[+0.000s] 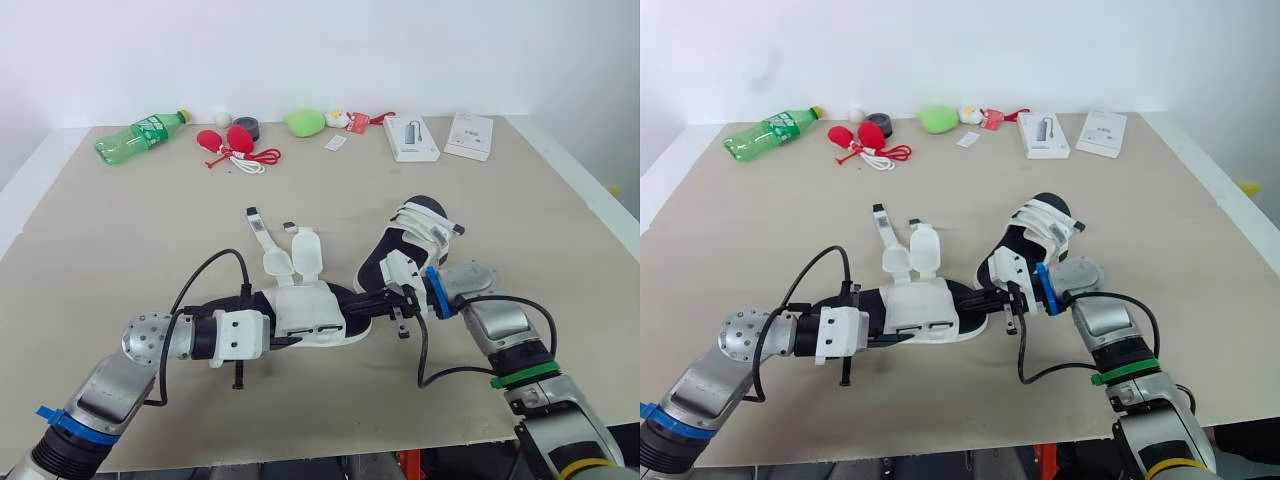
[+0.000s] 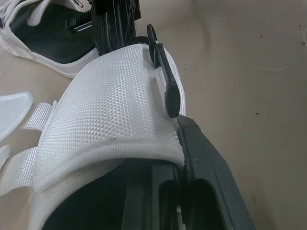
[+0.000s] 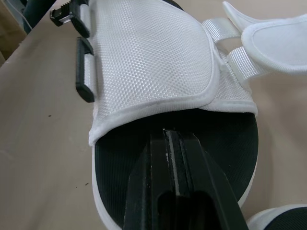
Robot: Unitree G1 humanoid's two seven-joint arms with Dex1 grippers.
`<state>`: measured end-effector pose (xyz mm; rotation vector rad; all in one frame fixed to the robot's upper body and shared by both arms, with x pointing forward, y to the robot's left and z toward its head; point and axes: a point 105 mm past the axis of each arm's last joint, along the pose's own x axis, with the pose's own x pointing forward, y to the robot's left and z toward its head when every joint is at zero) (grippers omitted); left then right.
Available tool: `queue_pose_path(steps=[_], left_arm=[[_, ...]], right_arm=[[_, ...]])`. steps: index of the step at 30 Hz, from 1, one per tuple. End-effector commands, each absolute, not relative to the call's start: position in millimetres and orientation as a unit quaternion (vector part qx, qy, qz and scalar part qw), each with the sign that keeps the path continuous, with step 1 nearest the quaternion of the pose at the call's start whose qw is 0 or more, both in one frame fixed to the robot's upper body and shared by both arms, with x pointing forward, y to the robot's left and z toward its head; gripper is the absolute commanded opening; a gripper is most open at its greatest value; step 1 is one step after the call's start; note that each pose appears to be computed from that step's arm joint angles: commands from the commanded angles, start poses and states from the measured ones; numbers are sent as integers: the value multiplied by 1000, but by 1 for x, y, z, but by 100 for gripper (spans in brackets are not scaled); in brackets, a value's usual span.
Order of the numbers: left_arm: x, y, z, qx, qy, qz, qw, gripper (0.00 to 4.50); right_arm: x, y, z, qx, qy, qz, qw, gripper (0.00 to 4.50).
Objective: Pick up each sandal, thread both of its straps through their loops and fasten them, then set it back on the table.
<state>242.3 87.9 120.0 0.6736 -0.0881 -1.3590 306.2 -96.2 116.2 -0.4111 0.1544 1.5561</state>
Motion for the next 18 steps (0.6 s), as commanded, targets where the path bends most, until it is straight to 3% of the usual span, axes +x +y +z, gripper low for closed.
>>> queue_pose_path(steps=[1,14,18], left_arm=[[241,82,131,303,-66,-612,728,0],[239,80,130,296,-61,-614,729,0],[238,78,130,294,-62,-615,729,0]], right_arm=[[306,-93,114,-204,75,695,686,9],[303,-80,133,-190,58,703,683,9],[300,-82,123,-194,74,702,681,9]])
